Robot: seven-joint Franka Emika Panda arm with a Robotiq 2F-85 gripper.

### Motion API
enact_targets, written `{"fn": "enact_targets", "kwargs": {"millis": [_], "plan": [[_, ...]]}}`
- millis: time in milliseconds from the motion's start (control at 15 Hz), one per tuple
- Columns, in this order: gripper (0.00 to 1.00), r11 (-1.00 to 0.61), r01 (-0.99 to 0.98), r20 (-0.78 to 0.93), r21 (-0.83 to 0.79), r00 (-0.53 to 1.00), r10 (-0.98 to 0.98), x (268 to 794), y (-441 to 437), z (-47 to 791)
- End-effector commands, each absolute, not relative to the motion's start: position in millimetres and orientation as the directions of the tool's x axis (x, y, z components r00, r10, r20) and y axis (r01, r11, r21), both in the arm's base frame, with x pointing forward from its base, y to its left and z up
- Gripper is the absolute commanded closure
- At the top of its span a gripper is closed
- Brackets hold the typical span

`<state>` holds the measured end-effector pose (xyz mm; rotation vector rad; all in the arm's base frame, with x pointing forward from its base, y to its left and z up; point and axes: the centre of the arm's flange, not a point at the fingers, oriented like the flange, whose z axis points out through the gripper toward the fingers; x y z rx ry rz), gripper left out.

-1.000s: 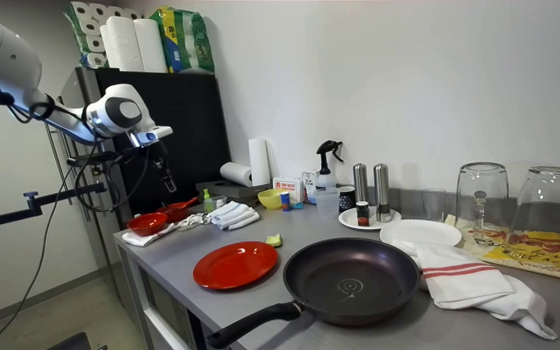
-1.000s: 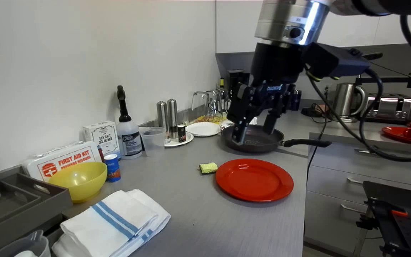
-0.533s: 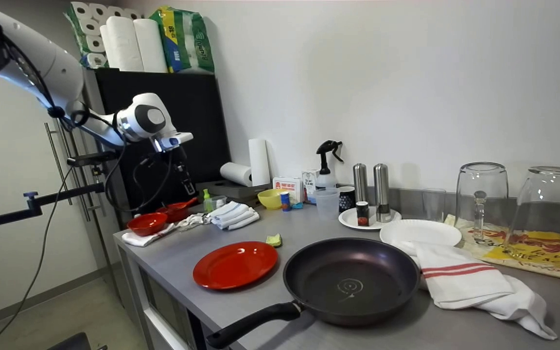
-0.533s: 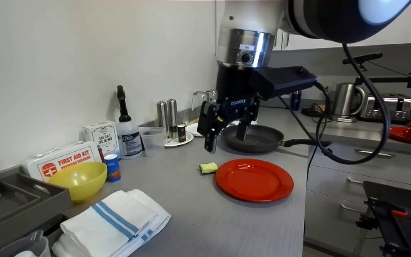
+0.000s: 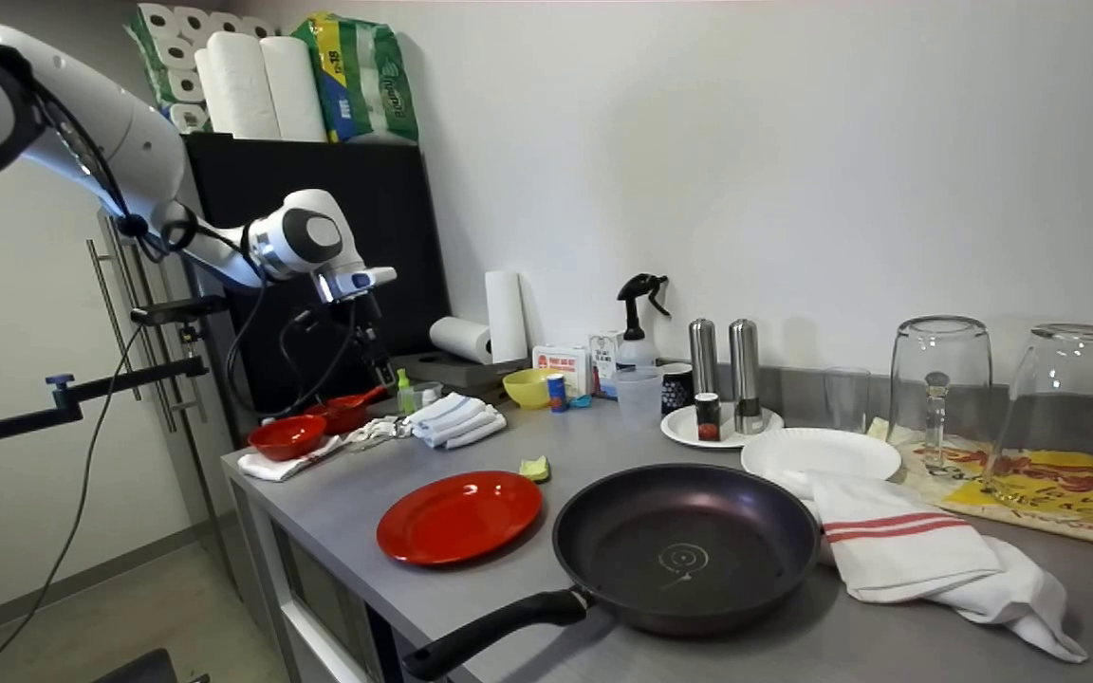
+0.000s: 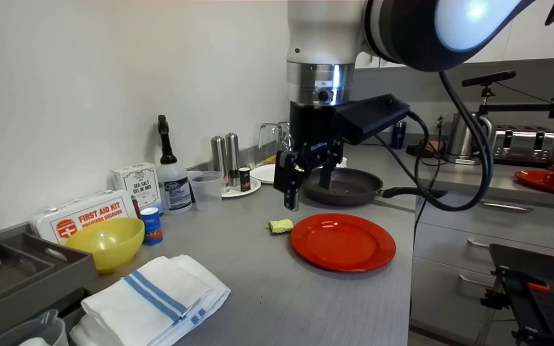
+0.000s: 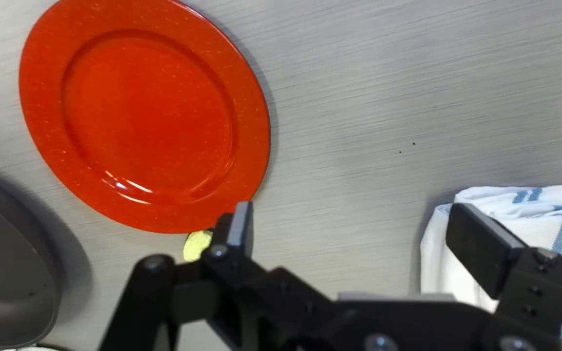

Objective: Turn the red plate upside down

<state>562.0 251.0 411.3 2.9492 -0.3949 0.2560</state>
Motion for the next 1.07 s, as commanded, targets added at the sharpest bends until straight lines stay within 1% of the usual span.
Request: {"fn": "enact_targets", "kwargs": {"millis": [0,333,533,1000], "plan": [[0.0,-0.951,-0.26,0.163,0.168,0.959,-0.233,556,246,408],[0.0,-0.945,-0.263,0.139,0.195,0.961,-0.239,547,245,396],[0.0,-0.946,-0.278,0.126,0.168,0.958,-0.259,549,246,387],[0.0,-0.946,-0.307,0.163,0.105,0.944,-0.288,562,228,345]]}}
